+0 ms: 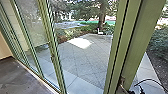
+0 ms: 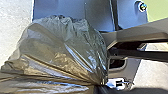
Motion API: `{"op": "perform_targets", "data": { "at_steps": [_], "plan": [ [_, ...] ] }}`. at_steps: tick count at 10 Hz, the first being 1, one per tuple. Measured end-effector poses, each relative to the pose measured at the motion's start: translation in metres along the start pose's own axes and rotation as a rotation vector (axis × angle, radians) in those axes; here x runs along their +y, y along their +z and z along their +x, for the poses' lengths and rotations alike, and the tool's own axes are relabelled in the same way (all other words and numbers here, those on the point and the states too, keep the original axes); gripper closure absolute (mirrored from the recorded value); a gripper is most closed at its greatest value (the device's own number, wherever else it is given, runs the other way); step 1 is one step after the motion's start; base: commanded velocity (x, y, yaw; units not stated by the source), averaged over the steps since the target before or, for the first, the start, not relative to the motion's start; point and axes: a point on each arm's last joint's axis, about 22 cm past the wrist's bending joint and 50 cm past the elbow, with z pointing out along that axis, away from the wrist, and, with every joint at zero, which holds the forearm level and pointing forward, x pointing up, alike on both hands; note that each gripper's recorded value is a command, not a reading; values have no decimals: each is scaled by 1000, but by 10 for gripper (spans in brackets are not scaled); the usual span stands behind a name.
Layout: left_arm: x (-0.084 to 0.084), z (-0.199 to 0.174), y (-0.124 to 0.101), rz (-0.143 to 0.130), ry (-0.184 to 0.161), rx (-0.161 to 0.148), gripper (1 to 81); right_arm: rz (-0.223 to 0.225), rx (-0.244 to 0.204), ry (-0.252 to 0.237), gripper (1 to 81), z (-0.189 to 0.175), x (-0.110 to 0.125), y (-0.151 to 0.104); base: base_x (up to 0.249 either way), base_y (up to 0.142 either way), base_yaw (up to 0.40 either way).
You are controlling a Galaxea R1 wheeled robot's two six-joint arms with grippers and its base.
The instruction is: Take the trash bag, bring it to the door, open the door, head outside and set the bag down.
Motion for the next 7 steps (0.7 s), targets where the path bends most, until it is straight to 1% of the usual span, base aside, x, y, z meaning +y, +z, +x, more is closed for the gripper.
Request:
{"op": "perform_targets", "data": {
  "at_steps": [3, 4, 7],
  "plan": [
    [0, -14, 0, 0, -5, -15, 811, -30, -3, -13, 10, 8, -7, 1, 0, 0, 0],
    [-4, -19, -1, 4, -6, -20, 811, -40, 2, -19, 10, 13, -10, 2, 0, 0, 0],
    [-7, -19, -2, 8, -7, -20, 811, -61, 36, -18, 10, 37, -22, 5, 0, 0, 0]
  ]
}}
